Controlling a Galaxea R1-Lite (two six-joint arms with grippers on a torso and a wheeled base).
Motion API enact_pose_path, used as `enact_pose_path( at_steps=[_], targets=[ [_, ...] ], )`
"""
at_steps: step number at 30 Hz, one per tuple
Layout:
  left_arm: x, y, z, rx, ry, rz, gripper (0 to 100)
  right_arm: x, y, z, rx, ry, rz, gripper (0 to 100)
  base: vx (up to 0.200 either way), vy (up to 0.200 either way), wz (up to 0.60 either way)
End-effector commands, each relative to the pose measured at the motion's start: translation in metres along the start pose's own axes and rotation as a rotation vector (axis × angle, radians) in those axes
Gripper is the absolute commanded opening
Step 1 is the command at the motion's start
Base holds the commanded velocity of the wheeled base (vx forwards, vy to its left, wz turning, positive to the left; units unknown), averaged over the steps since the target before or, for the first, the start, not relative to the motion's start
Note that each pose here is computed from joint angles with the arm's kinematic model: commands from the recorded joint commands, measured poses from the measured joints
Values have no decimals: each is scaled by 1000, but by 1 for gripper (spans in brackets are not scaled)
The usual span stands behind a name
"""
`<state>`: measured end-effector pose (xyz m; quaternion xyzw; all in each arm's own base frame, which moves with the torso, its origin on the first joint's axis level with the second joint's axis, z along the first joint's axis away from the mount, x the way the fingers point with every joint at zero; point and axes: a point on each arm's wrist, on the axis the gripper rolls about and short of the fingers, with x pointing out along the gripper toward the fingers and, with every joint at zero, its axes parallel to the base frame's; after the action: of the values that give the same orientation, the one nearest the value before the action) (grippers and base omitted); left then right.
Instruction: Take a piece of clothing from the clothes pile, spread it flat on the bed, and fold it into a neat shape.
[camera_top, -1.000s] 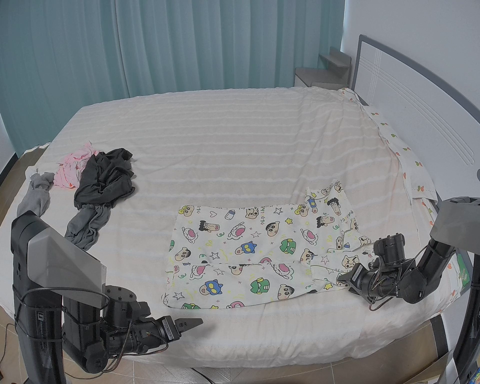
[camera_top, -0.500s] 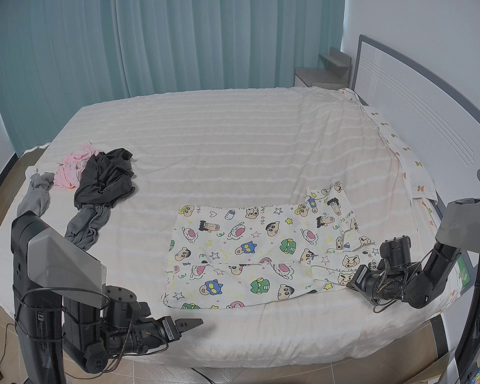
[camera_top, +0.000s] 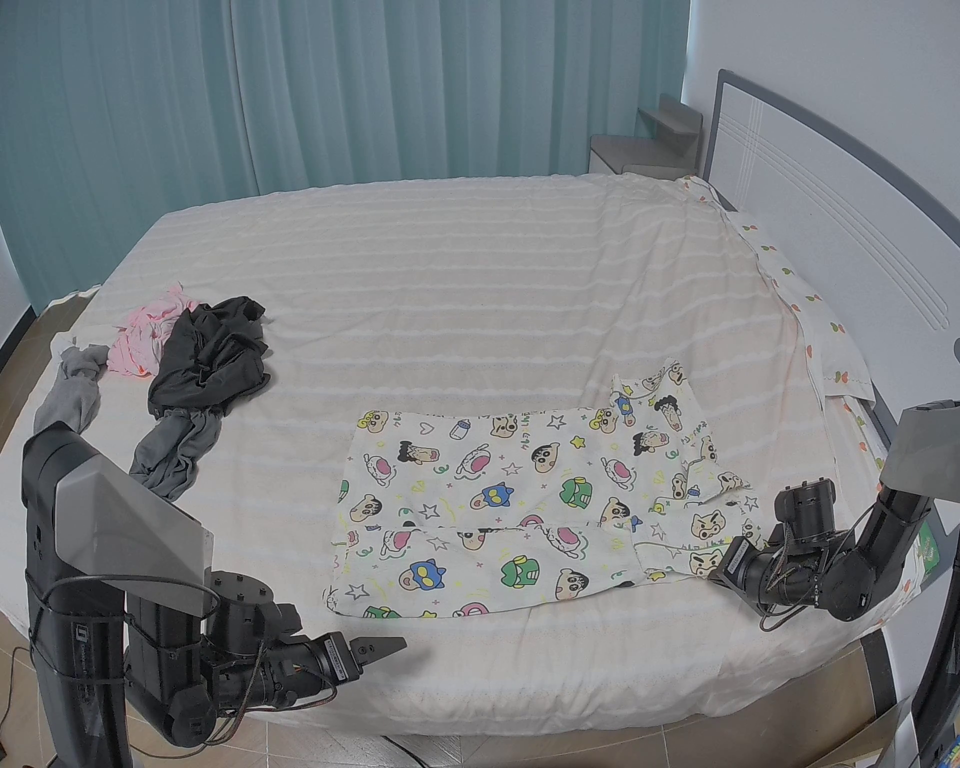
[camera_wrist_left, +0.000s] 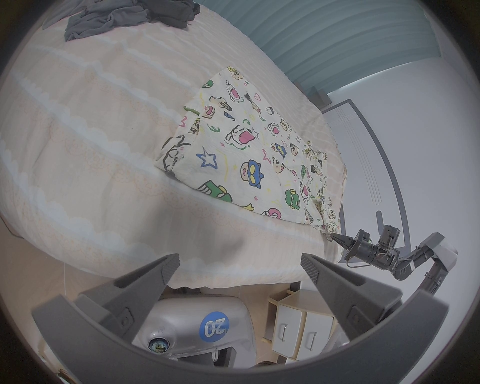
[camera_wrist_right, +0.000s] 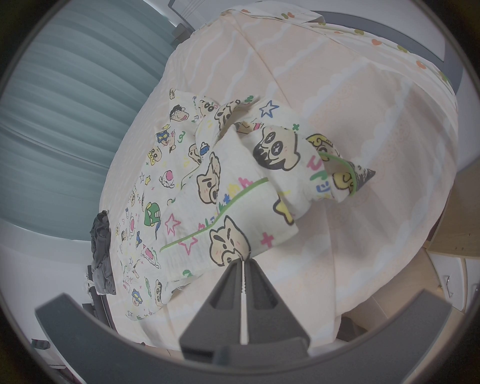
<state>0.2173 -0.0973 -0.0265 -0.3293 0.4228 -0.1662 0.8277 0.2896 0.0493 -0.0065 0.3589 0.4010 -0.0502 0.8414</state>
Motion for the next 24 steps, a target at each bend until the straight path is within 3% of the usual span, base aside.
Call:
enact_pose_path(
  at_steps=[1, 13, 18, 19, 24],
  targets=[
    [0, 0, 0, 1, -3, -3, 100, -5, -1, 4, 7, -15, 5, 0, 0, 0, 0],
    [0, 0, 0, 1, -3, -3, 100, -16, -1, 0, -16, -2, 11, 0, 0, 0, 0],
    [0, 0, 1, 0, -5, -3, 100, -36, 16, -20, -81, 49, 93, 0, 0, 0, 0],
    [0, 0, 0, 0, -4, -2, 100, -38, 19, -20, -86, 47, 103, 100, 0, 0, 0],
    [0, -1, 1, 3, -19, 7, 100, -38, 34, -12, -91, 36, 209, 100, 0, 0, 0]
  ],
)
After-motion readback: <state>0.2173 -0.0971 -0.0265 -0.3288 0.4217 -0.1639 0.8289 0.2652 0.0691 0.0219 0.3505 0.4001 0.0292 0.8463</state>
